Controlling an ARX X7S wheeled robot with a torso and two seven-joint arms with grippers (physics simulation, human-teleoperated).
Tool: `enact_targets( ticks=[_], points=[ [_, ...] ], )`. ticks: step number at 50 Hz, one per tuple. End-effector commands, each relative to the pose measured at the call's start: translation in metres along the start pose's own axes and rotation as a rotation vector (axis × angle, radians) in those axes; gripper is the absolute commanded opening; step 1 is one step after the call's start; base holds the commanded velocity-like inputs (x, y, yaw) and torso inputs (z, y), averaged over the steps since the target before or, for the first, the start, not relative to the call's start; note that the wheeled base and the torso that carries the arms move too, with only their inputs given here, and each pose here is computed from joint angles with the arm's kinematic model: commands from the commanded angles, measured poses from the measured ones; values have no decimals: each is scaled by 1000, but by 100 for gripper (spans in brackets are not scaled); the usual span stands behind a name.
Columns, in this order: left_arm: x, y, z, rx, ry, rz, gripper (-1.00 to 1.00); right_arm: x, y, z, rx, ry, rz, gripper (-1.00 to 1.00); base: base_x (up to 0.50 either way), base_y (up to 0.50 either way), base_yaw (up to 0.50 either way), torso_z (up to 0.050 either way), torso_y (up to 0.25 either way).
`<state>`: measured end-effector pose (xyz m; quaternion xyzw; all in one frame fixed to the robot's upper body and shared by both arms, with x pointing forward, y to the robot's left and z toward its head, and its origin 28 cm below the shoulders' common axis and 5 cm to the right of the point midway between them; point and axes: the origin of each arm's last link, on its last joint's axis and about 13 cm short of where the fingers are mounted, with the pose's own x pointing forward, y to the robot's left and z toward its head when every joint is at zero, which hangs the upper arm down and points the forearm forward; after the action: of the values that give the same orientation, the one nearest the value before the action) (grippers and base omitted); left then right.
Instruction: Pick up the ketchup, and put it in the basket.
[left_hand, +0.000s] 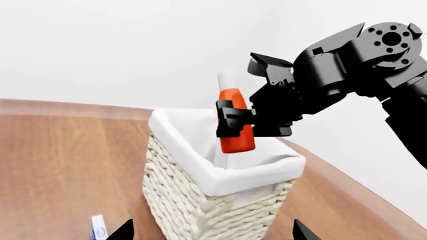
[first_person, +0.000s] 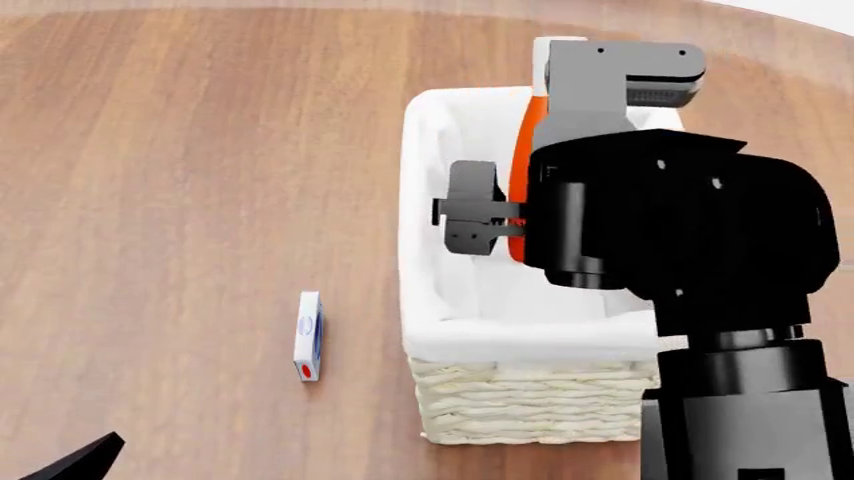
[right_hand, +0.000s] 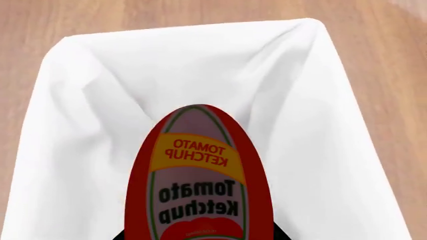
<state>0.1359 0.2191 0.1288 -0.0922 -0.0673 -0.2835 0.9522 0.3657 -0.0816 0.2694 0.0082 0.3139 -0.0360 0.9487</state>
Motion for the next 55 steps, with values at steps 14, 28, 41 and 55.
enact_targets(
  ticks=[14,28,41,55],
  points=[
    [0,-1,0,-7,1,-7,100,14,2,-3,-23,25,-11,-100,0,0,0,1,1],
    [0,0,-1,-6,4,-4,100,27,1,-5,9,42,10,-100,0,0,0,0,0],
    [0,1,-1,-7,4,-2,100,36,2,-6,9,52,6,-100,0,0,0,0,0],
    [0,2,-2,-9,6,0,100,43,1,-7,4,56,-5,-100,0,0,0,0,1]
  ],
)
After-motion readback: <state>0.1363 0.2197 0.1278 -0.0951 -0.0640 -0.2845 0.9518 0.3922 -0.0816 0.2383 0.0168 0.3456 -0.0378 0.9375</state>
